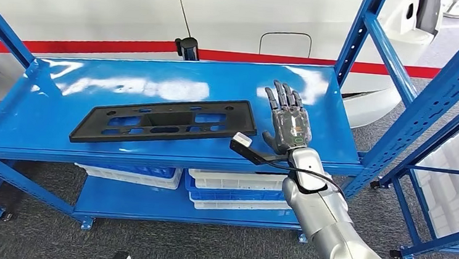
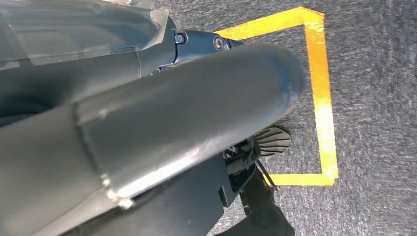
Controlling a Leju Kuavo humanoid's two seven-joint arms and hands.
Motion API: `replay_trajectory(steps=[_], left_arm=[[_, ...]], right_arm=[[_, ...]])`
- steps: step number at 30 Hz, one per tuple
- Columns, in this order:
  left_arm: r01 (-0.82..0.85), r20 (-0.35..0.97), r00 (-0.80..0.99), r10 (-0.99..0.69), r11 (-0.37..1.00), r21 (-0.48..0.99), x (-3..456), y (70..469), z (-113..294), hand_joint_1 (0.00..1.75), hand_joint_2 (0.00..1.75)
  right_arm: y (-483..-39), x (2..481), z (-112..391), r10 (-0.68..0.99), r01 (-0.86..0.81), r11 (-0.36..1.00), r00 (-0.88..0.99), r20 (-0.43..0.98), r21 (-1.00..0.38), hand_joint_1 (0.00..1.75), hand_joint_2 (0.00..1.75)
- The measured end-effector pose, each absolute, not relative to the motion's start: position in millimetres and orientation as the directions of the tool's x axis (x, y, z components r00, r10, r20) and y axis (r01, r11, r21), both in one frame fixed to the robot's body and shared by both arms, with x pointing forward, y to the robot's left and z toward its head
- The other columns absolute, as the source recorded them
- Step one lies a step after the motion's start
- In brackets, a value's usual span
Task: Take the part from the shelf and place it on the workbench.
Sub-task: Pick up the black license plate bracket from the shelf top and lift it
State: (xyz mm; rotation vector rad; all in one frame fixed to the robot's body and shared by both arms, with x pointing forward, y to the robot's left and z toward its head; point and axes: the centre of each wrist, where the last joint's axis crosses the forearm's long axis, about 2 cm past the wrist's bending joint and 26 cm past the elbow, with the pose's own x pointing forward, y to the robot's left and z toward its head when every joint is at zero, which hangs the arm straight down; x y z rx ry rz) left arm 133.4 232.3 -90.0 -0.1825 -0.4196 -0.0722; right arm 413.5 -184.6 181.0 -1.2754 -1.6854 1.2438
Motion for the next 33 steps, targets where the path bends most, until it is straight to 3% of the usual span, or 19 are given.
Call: replay_trajectory(steps=[33], left_arm=[[0.115,0.414,0.909,-0.045,0.983,-0.145,134.4,230.2,-89.5,0.0,0.0]], right_arm=[[-168.7,388.1,190.3,0.899,0.382,0.153,-0.437,-0.032,-0.911,0.0,1.75]])
